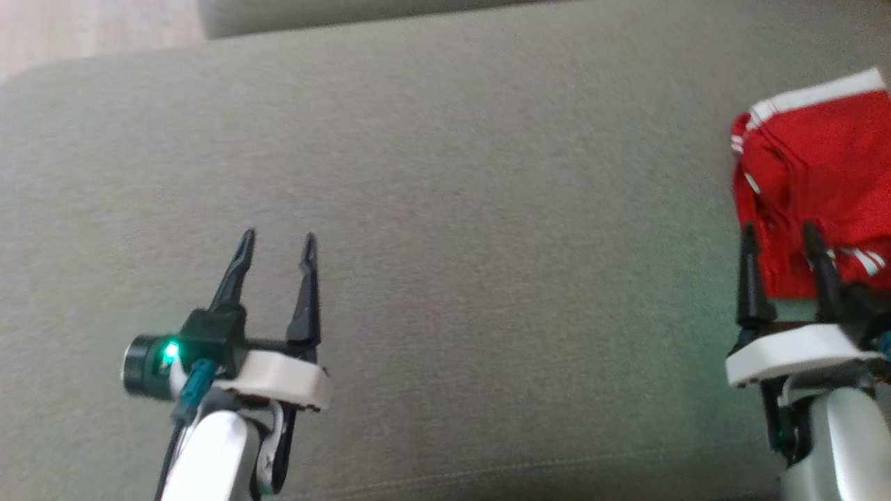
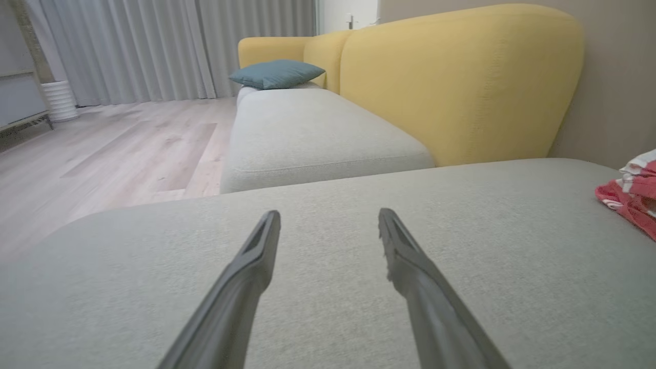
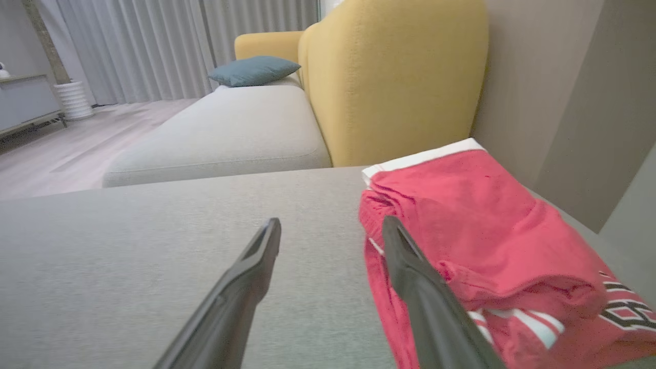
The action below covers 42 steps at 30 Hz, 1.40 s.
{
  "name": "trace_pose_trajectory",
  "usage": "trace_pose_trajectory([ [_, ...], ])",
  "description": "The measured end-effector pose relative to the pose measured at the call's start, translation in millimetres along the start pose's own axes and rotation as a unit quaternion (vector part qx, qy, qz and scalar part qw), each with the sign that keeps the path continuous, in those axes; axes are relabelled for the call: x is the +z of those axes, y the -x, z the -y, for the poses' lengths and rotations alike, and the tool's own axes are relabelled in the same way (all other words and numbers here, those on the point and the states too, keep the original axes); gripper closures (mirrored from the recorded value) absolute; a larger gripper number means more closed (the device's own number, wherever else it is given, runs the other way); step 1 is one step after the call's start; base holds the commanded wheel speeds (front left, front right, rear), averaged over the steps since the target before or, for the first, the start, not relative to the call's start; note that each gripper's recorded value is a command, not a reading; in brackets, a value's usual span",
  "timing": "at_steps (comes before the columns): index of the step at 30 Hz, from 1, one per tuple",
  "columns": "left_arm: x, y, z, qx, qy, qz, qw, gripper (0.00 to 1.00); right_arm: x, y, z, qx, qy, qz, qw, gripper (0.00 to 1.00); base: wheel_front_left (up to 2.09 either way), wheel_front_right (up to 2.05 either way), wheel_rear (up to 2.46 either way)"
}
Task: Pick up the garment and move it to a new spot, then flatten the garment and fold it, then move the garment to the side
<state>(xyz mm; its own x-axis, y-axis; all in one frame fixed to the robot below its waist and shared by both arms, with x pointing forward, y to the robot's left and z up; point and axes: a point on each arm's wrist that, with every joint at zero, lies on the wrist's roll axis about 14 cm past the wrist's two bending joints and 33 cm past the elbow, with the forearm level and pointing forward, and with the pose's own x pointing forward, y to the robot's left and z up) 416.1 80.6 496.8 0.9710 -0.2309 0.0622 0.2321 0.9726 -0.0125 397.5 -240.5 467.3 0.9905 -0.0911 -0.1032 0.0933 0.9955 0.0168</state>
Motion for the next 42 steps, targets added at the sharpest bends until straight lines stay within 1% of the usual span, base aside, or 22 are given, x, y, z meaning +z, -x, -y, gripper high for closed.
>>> trace_pose_trajectory([
  [5, 4, 25, -30, 0.050, -0.007, -0.002, 0.999, 0.00, 24, 6, -43, 0.059, -0.006, 0.024, 0.998, 0.00, 0.00, 0.00, 0.00],
  [6, 6, 34, -42, 0.072, -0.007, -0.001, 0.997, 0.00, 30, 9, -56, 0.075, -0.011, 0.030, 0.997, 0.00, 0.00, 0.00, 0.00],
  [10, 9, 51, -55, 0.093, -0.007, -0.001, 0.996, 0.00, 33, 20, -75, 0.101, -0.015, 0.027, 0.994, 0.00, 0.00, 0.00, 0.00],
  [13, 10, 59, -59, 0.101, -0.007, -0.002, 0.995, 0.00, 31, 26, -77, 0.106, -0.015, 0.022, 0.994, 0.00, 0.00, 0.00, 0.00],
  [17, 11, 71, -63, 0.110, -0.005, -0.002, 0.994, 0.00, 27, 40, -78, 0.110, -0.028, 0.011, 0.994, 0.00, 0.00, 0.00, 0.00],
  [25, 7, 85, -61, 0.106, -0.011, -0.013, 0.994, 0.00, 24, 56, -74, 0.105, -0.036, 0.002, 0.994, 0.00, 0.00, 0.00, 0.00],
  [42, 4, 87, -59, 0.098, -0.019, -0.024, 0.995, 0.00, 28, 60, -70, 0.100, -0.037, 0.009, 0.994, 0.00, 0.00, 0.00, 0.00],
])
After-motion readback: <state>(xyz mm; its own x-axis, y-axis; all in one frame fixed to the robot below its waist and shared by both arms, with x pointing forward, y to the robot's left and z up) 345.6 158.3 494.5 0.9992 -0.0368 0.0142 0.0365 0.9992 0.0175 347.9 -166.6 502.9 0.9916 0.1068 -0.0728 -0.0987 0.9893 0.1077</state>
